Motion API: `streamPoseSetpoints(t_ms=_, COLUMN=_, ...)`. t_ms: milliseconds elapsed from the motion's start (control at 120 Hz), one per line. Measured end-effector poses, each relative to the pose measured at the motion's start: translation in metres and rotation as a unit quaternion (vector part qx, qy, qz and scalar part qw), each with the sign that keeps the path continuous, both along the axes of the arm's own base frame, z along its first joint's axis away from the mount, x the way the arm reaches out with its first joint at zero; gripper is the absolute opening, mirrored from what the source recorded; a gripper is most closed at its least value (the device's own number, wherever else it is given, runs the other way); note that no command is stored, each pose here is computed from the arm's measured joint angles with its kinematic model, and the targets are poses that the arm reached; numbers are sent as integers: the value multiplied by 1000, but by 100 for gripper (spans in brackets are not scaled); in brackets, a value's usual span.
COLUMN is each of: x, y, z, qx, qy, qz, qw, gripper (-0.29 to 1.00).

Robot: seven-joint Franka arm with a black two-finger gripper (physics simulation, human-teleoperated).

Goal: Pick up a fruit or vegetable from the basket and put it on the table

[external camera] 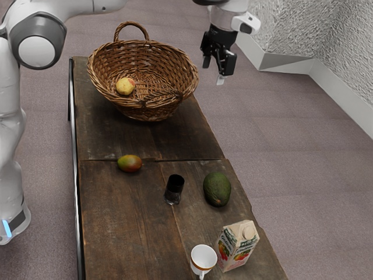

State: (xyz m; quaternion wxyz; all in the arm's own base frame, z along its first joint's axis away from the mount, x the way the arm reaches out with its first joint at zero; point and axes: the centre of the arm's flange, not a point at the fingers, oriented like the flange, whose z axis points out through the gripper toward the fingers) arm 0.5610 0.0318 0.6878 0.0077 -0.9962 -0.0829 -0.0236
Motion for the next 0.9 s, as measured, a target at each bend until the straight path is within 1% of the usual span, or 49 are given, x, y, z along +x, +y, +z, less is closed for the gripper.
streamPoseSetpoints(t_ms=250, x=-1, y=3, z=-1, qx=0, qy=3, qz=13, qw=1000, gripper=70)
streamPoseSetpoints(t_ms=325, x=-2, y=8, z=5, qx=2, qy=-3, qz=21, qw=1000, gripper=70)
streamPoseSetpoints(t_ms=375, x=-5, y=23, z=8, qx=5, qy=-5, qz=37, qw=999, gripper=70)
streamPoseSetpoints(t_ms=433, x=-10, y=55, z=10, qx=7, qy=-4, qz=68, qw=998, gripper=70)
streamPoseSetpoints(t_ms=533, x=-30, y=119, z=10, qx=8, qy=10, qz=133, qw=991, gripper=70)
streamPoseSetpoints(t_ms=608, x=-42, y=150, z=6, qx=7, qy=25, qz=165, qw=986, gripper=70)
streamPoseSetpoints(t_ms=717, x=-51, y=168, z=0, qx=5, qy=40, qz=187, qw=981, gripper=70)
streamPoseSetpoints(t_ms=900, x=-61, y=173, z=0, qx=-1, qy=63, qz=197, qw=978, gripper=70)
